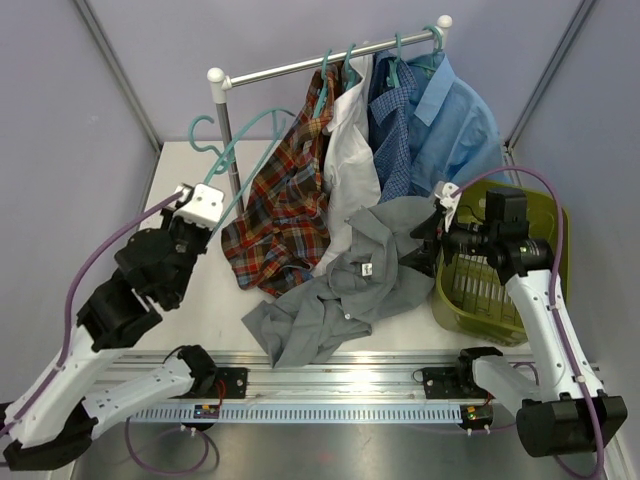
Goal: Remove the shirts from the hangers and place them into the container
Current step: Hang the hanger back to the clothesline with the left arm
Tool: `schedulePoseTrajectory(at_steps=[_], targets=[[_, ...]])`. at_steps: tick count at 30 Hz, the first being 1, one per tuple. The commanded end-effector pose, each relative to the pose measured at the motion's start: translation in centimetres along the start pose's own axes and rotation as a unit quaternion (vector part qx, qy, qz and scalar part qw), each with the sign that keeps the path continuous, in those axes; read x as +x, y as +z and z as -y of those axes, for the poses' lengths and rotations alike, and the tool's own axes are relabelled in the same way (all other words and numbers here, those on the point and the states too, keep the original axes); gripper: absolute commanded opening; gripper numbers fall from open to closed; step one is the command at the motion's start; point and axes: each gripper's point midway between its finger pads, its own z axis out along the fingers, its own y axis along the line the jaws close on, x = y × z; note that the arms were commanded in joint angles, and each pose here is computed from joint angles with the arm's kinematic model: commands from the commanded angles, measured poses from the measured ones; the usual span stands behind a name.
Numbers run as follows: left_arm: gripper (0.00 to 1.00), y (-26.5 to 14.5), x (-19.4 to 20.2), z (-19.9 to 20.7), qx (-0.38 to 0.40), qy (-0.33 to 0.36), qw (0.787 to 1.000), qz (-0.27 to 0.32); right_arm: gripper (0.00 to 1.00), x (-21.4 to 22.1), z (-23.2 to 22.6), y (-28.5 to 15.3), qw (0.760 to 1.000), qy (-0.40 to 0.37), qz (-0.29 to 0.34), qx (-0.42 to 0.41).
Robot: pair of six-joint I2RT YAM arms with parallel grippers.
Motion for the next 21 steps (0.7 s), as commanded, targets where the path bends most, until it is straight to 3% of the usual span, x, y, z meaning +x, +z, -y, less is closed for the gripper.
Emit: schedulePoseTrajectory(at_steps=[1,8,21], targets=[[0.00,2.0,-3.3,-0.2,-0.030,0.001,0.999,0.039,0.84,-0.7,0.3,-0.1,0.999,-0.017,0.049,-0.001],[0.00,6.1,-4.6,0.2,-0.101,0.075,0.992,-0.007,0.84,0.2,-0.2,-0.5,0.999,-0.023,0.049,0.000],[0.00,7.8,-6.9,-0.7,-0.202,0.059,0.978,-0.001,0.84,1.4,0.3,-0.3,0.999,-0.014,0.033,0.007]])
